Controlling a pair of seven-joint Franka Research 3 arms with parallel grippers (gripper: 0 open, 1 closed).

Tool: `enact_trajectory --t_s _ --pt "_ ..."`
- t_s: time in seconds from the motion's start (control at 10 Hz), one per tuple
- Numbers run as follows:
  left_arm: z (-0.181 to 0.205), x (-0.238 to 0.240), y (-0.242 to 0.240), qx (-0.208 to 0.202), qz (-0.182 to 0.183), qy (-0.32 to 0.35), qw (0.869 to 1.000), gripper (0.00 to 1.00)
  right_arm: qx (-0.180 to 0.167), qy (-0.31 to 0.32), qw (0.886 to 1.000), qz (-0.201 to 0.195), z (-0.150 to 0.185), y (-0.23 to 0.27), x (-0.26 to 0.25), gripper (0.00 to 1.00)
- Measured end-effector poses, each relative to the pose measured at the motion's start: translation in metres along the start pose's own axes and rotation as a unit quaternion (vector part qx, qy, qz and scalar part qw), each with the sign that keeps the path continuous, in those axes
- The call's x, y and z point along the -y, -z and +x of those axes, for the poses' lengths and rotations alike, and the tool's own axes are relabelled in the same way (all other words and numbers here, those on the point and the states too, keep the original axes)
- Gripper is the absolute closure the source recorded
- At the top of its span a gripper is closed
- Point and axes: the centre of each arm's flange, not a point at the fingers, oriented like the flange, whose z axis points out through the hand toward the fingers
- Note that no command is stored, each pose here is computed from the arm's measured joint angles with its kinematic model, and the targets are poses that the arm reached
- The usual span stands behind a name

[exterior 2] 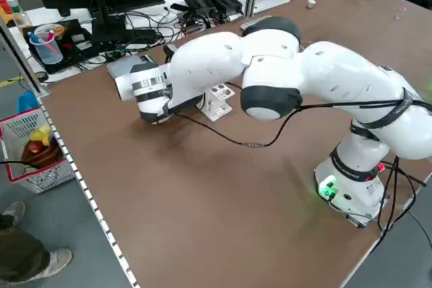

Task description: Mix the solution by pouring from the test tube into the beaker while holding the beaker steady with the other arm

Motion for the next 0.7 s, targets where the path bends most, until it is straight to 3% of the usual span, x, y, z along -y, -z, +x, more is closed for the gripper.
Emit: enact_trajectory --t_s 0.2,0.7 --pt "-0.001 0.0 -0.001 -0.001 0.0 -0.003 1.0 0.79 -0.011 0.018 1.0 -0.014 -0.011 0.031 -0.016 0.0" --pt "-0.007 -0.001 -0.003 -0.005 0.0 -0.026 1.0 0.79 0.012 -0.011 0.999 -0.034 -0.064 0.109 -0.081 0.0"
